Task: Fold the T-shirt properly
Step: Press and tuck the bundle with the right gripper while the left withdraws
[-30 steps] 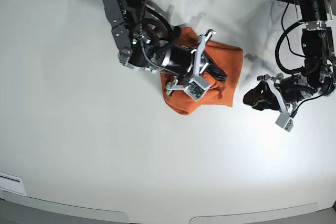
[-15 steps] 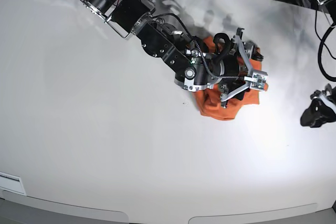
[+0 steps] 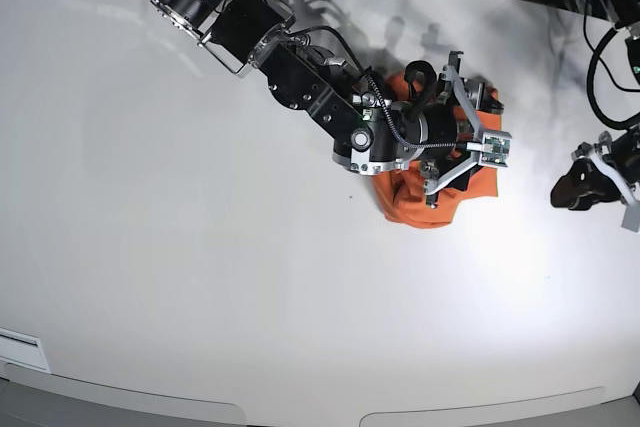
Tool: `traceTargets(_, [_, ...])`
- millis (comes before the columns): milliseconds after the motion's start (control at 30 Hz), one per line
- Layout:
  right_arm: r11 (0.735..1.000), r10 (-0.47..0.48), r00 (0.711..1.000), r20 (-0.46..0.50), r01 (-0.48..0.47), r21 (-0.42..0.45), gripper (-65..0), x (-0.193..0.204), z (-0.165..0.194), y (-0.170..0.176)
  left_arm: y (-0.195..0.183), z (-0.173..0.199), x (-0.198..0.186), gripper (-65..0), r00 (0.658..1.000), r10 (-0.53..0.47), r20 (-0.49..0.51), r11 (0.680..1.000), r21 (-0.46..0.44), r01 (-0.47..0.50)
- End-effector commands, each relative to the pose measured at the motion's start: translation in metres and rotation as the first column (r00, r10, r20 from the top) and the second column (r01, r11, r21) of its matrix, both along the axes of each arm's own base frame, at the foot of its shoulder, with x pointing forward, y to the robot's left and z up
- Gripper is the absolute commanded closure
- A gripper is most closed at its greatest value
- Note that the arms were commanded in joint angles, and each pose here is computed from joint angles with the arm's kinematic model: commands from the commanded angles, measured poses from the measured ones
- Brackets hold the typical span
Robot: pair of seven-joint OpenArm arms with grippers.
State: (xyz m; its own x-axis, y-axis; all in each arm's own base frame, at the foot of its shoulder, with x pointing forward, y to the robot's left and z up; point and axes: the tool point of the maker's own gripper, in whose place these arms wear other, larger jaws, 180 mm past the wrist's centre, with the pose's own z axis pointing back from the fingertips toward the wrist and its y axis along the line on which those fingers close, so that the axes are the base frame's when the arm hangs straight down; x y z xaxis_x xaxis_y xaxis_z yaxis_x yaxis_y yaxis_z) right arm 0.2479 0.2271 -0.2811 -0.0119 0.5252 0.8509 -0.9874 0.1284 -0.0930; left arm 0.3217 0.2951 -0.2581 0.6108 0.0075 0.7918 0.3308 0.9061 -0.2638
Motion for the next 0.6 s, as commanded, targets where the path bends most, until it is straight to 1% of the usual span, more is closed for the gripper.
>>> traceTargets(0, [0.999,-0.019,0.998,0.054,0.016,0.044,-37.7,0.009,0.026,0.005,0.003,0.017,0.005,-24.2,0.999,-0.004,0.053,1.0,0.009,0.004])
traceTargets(67, [0.995,-0.098,0.991,0.093,0.096,0.027,-37.7,0.021,0.035,-0.002,0.004,0.015,0.003,-24.2,0.999,-0.004,0.045,1.0,0.01,0.004])
traceTargets(167, [0.983,-0.184,0.963,0.195,0.182,0.031,-37.7,0.034,0.057,-0.014,0.003,0.016,0.003,-24.2,0.999,-0.004,0.048,1.0,0.008,0.004])
traceTargets(200, [0.978,-0.209,0.956,0.206,0.206,0.035,-37.7,0.038,0.061,-0.017,0.003,0.016,0.004,-24.2,0.999,-0.004,0.051,1.0,0.005,0.004])
traceTargets(367, [0.965,-0.257,0.95,0.177,0.263,-0.015,-37.7,0.038,0.042,-0.029,0.004,0.015,0.003,-24.2,0.999,-0.004,0.046,1.0,0.009,0.004])
traceTargets(467, [0.959,-0.271,0.946,0.18,0.282,-0.04,-37.7,0.036,0.033,-0.033,0.003,0.015,0.003,-24.2,0.999,-0.005,0.047,1.0,0.008,0.004])
traceTargets(567, [0.941,-0.308,0.931,0.197,0.328,-0.08,-37.7,0.041,0.026,-0.041,0.003,0.016,0.003,-24.2,0.999,-0.012,0.052,1.0,0.009,0.011])
